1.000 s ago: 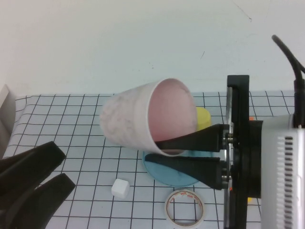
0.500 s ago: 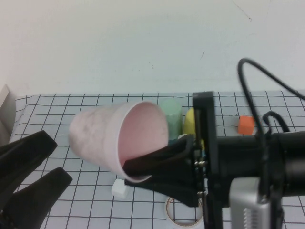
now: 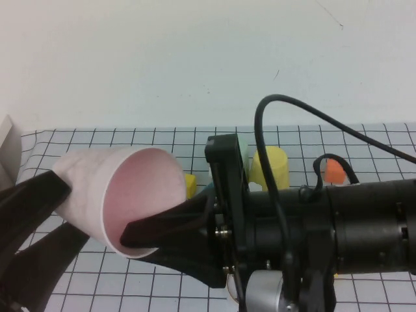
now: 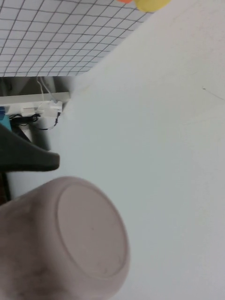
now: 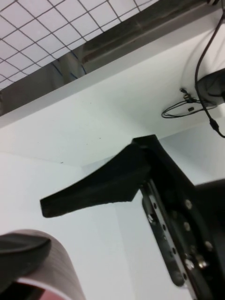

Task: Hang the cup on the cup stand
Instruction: Adjust the cup with two arms

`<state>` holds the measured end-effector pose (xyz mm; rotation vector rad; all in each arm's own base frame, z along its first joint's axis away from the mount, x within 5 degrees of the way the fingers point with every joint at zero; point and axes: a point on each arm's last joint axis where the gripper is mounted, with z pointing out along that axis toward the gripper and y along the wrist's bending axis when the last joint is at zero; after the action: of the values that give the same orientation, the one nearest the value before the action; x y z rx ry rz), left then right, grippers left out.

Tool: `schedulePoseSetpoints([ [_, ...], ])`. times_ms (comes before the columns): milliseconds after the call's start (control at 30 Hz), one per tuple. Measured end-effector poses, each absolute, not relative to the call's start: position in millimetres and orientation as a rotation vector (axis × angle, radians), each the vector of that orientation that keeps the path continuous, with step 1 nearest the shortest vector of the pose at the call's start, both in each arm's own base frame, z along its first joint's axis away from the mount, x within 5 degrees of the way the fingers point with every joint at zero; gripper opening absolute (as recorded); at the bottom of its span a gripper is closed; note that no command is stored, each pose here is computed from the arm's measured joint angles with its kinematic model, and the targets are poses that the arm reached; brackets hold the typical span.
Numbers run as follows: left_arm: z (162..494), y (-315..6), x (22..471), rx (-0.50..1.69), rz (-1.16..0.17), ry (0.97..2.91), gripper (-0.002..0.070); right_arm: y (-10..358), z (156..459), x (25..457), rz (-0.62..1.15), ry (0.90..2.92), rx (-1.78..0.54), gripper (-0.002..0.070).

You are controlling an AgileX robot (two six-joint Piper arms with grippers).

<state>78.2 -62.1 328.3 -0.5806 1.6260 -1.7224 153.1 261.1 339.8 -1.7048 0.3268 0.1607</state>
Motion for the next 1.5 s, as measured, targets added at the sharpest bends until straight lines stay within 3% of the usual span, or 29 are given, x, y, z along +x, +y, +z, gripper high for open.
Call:
schedulePoseSetpoints([
  [633, 327, -58, 82, -0.543, -1.587, 1.608, 0.0693, 283, 325, 156, 0.225, 0.332, -1.733, 0.0034],
  [1200, 328, -53, 85, -0.755, -1.693, 1.553, 0.0693, 298, 327, 164, 0.245, 0.296, -1.728, 0.0034],
  [1500, 324, -52, 88, -0.742, -1.631, 1.570, 0.0693, 312, 311, 163, 0.293, 0.326, -1.751, 0.0036],
])
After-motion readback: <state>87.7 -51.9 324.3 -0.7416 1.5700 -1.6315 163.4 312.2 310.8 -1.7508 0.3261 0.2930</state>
